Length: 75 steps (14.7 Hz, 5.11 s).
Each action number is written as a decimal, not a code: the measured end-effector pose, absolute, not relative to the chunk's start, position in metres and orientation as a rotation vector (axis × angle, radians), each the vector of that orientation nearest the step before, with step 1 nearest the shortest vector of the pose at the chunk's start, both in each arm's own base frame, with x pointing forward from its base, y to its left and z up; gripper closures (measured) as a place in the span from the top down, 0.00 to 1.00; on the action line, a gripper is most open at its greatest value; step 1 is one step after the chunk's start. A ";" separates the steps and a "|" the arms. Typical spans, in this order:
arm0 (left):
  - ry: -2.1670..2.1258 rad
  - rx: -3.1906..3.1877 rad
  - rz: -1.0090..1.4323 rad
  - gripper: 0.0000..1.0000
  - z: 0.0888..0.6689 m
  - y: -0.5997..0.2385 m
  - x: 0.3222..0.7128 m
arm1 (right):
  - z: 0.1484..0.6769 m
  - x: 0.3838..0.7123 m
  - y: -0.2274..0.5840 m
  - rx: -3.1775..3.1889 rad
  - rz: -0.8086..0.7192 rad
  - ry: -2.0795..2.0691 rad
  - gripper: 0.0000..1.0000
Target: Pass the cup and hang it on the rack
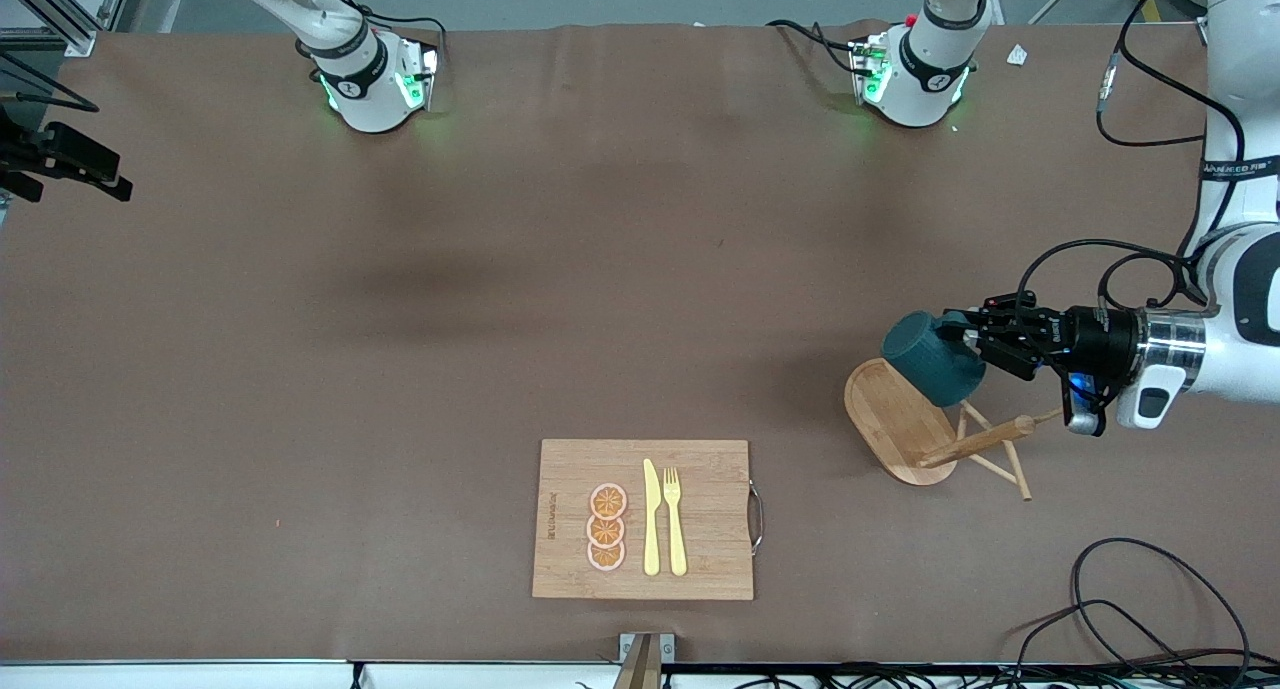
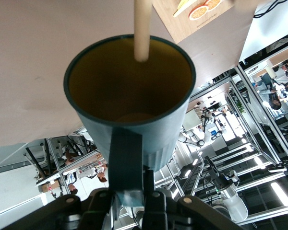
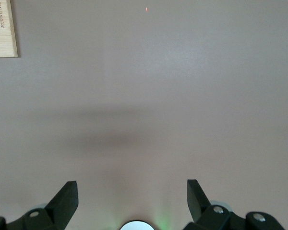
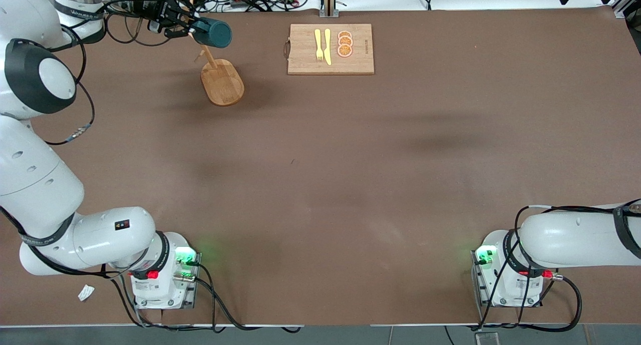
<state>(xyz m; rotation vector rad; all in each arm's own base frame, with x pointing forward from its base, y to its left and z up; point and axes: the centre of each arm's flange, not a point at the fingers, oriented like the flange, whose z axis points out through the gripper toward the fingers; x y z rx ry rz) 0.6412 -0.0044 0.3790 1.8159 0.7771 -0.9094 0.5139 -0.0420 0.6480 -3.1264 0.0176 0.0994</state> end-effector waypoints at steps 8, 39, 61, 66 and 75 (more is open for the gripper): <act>0.737 1.783 -0.889 0.21 0.355 0.026 0.641 | 0.648 0.514 -0.042 -3.126 0.099 0.017 1.00; 0.723 2.365 -0.585 1.00 0.515 0.054 0.643 | 0.648 0.514 -0.042 -3.126 0.102 0.016 1.00; 0.066 3.034 -0.068 1.00 0.612 -0.039 0.611 | 0.663 0.505 -0.040 -3.141 0.103 0.012 1.00; -0.009 3.102 -0.008 1.00 0.629 -0.074 0.601 | 0.663 0.504 -0.040 -3.130 0.104 0.023 1.00; 0.179 3.129 0.047 1.00 0.641 -0.079 0.563 | 0.669 0.505 -0.036 -3.132 0.084 0.016 1.00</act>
